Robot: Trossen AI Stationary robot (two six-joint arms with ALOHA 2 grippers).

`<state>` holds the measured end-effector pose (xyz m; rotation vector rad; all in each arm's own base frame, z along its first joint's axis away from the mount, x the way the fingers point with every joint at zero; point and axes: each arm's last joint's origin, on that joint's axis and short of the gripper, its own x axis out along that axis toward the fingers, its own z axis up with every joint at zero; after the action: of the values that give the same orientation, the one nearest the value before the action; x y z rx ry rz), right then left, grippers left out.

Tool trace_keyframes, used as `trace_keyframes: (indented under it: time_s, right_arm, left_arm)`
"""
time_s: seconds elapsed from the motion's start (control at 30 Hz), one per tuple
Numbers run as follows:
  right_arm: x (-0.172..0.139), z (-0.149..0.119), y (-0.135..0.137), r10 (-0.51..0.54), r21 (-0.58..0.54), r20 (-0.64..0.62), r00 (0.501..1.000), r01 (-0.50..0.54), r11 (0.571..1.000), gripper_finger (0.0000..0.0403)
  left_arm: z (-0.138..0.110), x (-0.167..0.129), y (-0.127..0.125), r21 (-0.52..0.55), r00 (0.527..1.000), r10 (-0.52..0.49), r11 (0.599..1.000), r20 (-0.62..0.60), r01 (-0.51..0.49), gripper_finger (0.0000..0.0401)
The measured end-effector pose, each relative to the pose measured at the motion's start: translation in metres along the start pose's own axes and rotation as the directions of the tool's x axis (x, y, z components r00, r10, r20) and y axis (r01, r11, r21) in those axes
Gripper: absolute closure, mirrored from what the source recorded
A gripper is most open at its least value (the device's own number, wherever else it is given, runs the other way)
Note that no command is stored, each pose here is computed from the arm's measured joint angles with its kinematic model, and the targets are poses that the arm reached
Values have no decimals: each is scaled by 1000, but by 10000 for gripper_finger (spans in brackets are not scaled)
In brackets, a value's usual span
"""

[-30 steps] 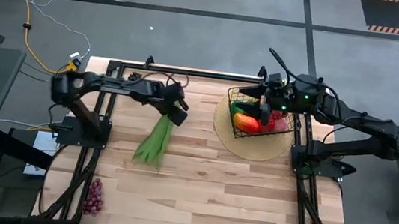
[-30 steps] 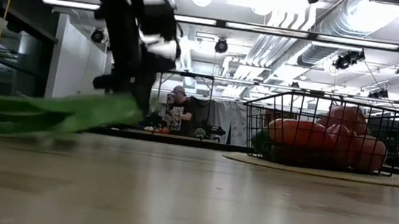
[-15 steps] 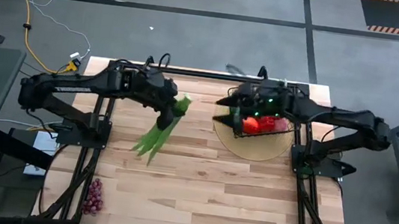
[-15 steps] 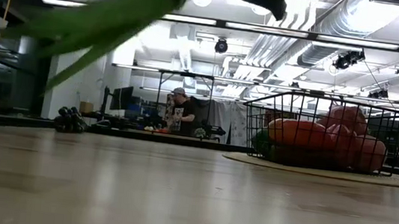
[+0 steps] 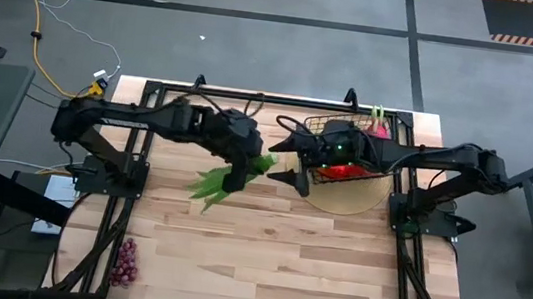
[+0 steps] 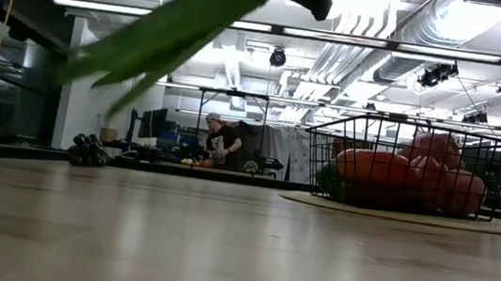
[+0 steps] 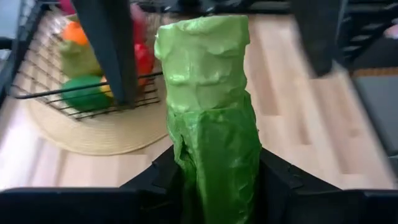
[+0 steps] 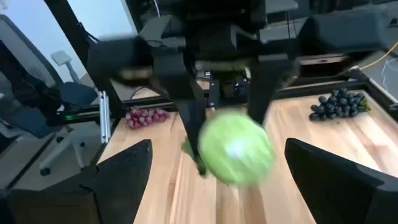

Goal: Build produce basket
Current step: Put the green leaf lettuce into the black wire basket

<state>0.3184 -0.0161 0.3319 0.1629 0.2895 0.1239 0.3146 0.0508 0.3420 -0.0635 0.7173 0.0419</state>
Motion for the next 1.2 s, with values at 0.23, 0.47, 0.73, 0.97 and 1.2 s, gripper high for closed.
trace_keyframes:
  time_s: [0.23,0.47,0.73,0.97,1.2]
  right_arm:
    - [7,-6,6,13,39,-32,999,-11,999,66]
    - [7,-9,4,-90,30,-55,994,92,995,107]
    - [7,-11,3,-132,7,-65,989,132,991,149]
    - [7,-12,3,-137,4,-82,987,137,990,207]
    - [7,-11,3,-139,3,-73,988,139,990,262]
  left_arm:
    - [-1,19,-8,87,991,129,988,-39,-125,282]
    - [1,21,-13,139,983,181,974,-22,-176,282]
    - [5,21,-14,137,984,177,974,21,-178,279]
    - [5,20,-13,136,984,177,974,23,-178,260]
    - [5,20,-13,133,984,178,975,21,-179,240]
